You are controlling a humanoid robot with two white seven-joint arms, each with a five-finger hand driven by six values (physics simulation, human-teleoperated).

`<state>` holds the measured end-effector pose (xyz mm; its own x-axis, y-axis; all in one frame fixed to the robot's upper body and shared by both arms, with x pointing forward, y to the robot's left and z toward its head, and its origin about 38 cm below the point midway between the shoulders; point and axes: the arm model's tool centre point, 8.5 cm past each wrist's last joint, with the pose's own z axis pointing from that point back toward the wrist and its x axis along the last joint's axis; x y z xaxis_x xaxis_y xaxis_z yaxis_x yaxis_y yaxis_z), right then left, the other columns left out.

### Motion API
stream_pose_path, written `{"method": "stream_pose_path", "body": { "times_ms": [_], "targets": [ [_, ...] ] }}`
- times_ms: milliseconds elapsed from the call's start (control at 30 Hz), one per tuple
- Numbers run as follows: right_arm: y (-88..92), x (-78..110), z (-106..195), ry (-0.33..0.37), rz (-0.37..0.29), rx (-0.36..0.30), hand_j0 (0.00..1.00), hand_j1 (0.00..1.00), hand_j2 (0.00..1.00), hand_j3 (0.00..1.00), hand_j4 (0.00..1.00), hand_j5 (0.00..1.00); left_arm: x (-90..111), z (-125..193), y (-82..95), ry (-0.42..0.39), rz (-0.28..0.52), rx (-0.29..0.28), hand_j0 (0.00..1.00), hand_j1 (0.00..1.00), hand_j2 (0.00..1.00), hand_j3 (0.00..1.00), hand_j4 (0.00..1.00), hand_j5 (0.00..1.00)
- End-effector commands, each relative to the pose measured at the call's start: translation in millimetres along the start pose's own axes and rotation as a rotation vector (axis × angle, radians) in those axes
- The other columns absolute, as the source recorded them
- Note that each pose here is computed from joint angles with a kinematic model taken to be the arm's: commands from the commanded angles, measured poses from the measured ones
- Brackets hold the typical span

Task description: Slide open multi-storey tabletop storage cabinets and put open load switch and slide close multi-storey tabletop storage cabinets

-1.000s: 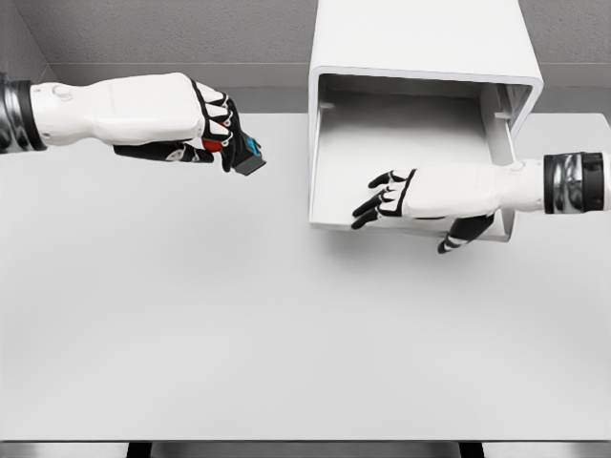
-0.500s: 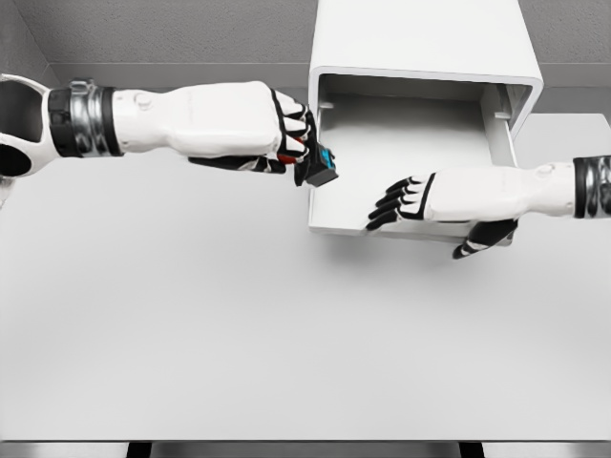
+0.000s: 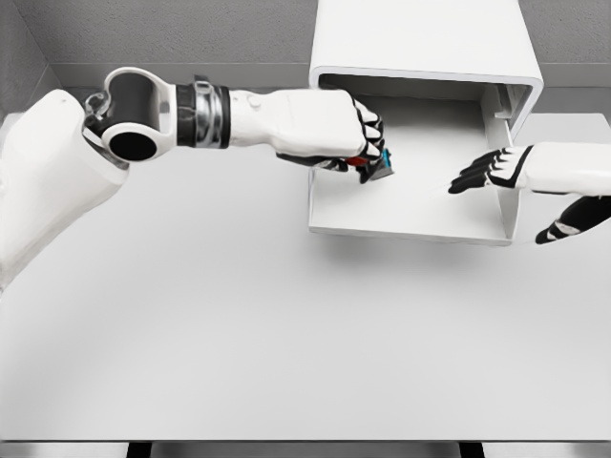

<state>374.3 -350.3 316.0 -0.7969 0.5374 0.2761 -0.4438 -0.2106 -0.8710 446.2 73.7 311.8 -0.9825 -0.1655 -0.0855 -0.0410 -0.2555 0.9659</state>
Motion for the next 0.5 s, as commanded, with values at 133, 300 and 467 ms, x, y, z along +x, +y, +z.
{"method": "stream_pose_path", "body": {
  "times_ms": [133, 300, 467],
  "targets": [
    [0.0, -8.2, 16, 0.052, -0.015, -0.003, 1.0, 1.0, 1.0, 1.0, 1.0, 1.0, -2, -5, 4.3, 0.003, 0.004, 0.01, 0.68, 0.68, 0.68, 0.68, 0.68, 0.68],
    [4.3, -10.3, 27, 0.081, -0.024, 0.01, 1.0, 1.0, 1.0, 1.0, 1.0, 1.0, -2, -5, 7.6, 0.004, -0.004, 0.016, 0.93, 0.93, 0.93, 0.93, 0.93, 0.93],
    [-8.5, -7.5, 41, 0.11, 0.009, -0.013, 1.0, 1.0, 1.0, 1.0, 1.0, 1.0, -2, -5, 11.7, 0.001, -0.011, 0.022, 1.0, 1.0, 1.0, 1.0, 1.0, 1.0]
  ]
}}
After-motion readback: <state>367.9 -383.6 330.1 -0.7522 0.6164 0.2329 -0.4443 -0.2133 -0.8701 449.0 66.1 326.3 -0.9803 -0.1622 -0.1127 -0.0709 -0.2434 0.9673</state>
